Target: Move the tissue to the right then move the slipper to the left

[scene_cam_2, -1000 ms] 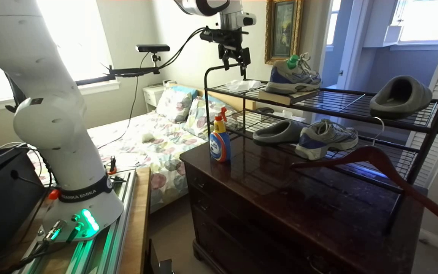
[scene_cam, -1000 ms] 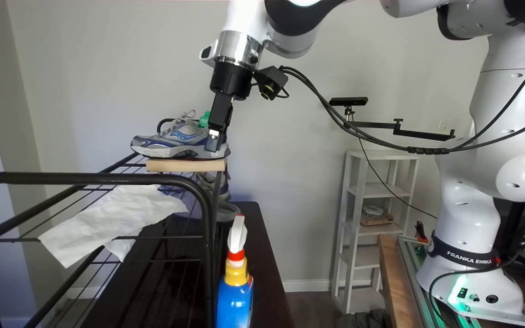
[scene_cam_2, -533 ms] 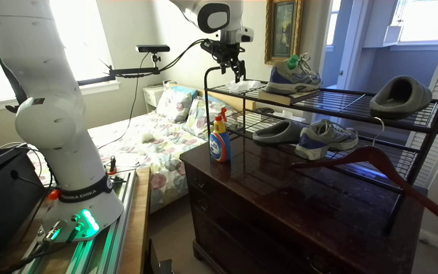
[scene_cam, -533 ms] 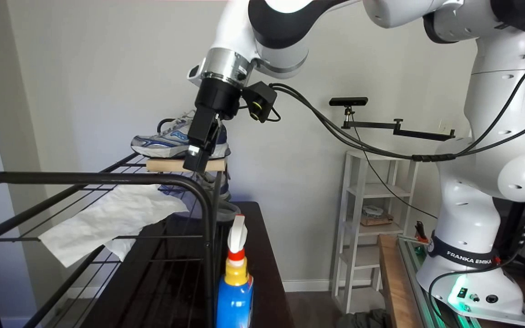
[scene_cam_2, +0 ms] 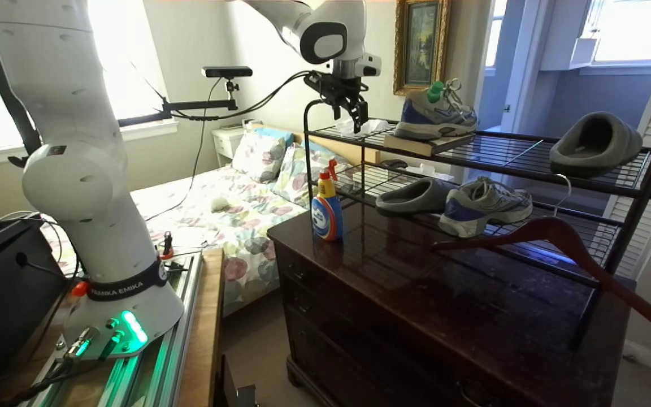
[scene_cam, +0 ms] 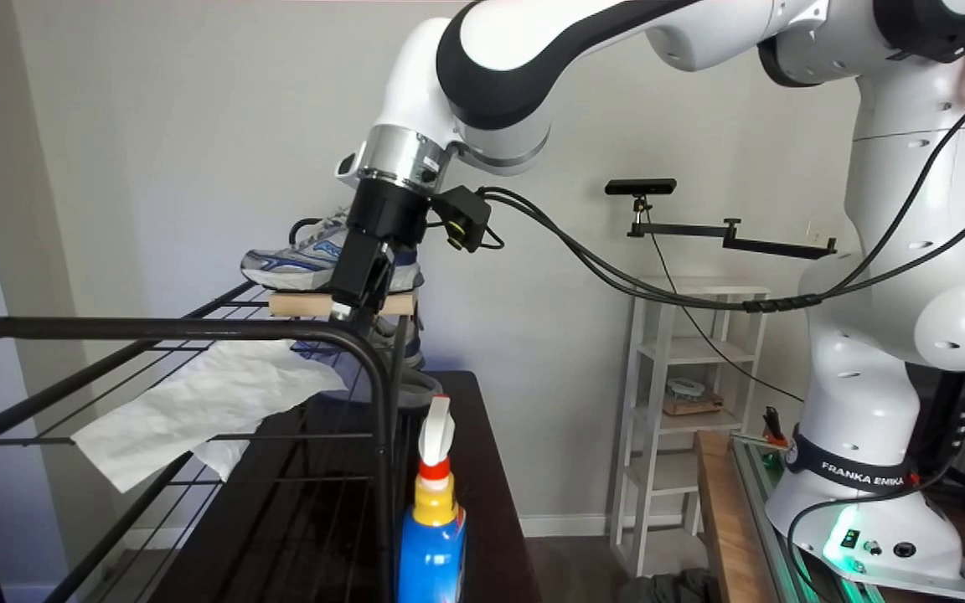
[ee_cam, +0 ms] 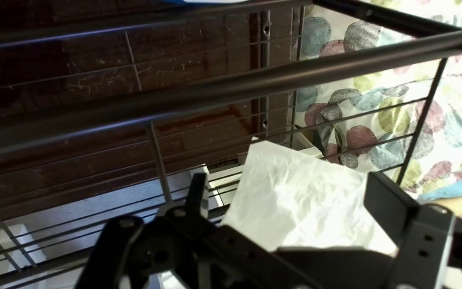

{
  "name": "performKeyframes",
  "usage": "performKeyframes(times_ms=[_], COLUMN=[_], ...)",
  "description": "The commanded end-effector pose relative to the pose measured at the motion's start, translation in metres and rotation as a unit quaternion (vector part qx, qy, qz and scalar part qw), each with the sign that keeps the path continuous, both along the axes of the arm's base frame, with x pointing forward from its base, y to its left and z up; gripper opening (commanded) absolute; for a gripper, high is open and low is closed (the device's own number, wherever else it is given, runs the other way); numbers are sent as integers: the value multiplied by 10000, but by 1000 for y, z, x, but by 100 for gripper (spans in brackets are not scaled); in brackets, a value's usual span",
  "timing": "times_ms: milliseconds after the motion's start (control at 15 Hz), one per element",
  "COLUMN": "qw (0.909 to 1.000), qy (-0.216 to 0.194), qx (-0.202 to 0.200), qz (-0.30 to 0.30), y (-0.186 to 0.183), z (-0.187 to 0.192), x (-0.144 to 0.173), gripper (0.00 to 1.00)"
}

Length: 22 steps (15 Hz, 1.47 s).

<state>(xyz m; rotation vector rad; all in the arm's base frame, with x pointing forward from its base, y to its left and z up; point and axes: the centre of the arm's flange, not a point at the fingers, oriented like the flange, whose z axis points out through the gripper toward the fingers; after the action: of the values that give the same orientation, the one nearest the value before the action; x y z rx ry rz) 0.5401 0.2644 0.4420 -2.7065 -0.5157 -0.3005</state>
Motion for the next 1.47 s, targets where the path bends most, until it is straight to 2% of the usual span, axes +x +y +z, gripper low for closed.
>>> performKeyframes(times_ms=[0,600,667,800,933,1067,1133,1200,1400], qw=[9998,9989,9989,9988,9988,9987,9987,9987,9987], qy=[-169,-336,-322,-304,-280,-282,-278,-276,-263], qx=[72,78,91,97,93,81,83,84,72], qz=[67,329,342,366,381,405,410,413,423], y=[7,22,22,21,20,20,20,20,21], z=[-10,-10,-12,-16,-20,-22,-23,-24,-26], x=[12,23,24,26,27,28,29,30,30], gripper=[100,100,93,85,87,70,65,53,30])
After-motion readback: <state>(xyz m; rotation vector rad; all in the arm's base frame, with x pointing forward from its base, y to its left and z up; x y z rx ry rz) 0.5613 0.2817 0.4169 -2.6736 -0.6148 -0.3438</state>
